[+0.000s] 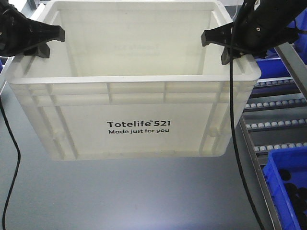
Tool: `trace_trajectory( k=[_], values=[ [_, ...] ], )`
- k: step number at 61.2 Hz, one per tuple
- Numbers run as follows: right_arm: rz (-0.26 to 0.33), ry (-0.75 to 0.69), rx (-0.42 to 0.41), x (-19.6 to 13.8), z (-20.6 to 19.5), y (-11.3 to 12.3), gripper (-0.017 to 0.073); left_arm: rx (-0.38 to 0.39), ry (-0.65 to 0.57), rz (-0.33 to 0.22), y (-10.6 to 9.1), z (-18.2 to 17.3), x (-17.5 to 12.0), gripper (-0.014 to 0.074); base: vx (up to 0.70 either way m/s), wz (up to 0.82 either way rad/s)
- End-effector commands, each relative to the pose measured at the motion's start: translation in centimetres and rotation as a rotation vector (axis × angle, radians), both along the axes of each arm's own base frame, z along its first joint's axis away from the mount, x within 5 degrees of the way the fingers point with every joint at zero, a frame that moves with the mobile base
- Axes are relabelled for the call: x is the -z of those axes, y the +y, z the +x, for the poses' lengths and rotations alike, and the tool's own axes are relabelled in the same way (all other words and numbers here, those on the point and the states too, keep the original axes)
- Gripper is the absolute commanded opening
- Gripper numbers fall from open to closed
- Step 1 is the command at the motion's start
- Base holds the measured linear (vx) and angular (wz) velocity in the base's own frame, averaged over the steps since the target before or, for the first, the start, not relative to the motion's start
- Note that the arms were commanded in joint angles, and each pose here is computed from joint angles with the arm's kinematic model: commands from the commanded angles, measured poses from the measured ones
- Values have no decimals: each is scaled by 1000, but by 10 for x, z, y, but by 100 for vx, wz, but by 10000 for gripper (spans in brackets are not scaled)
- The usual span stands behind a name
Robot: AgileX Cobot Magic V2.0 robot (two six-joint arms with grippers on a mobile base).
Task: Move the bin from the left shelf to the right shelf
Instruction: 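Keep the tote gripped while driving past the blue-bin rack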
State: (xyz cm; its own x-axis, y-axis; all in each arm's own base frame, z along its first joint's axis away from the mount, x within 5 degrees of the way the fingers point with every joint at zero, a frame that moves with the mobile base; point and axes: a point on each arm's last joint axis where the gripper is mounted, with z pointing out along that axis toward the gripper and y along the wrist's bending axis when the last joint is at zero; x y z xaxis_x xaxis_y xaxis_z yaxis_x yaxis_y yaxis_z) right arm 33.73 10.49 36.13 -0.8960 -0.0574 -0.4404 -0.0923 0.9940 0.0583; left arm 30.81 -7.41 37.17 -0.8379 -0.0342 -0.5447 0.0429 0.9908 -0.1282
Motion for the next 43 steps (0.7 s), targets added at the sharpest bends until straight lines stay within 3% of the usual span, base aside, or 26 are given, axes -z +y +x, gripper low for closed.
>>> trace_trajectory(
  k=[1, 43],
  values=[
    [-24, -190, 14, -36, -4, -14, 10, 19, -179, 20, 5, -7, -32, 99, 30, 6],
    [-24, -190, 14, -36, -4, -14, 10, 19, -179, 20, 5, -7, -32, 99, 31, 6]
  ],
)
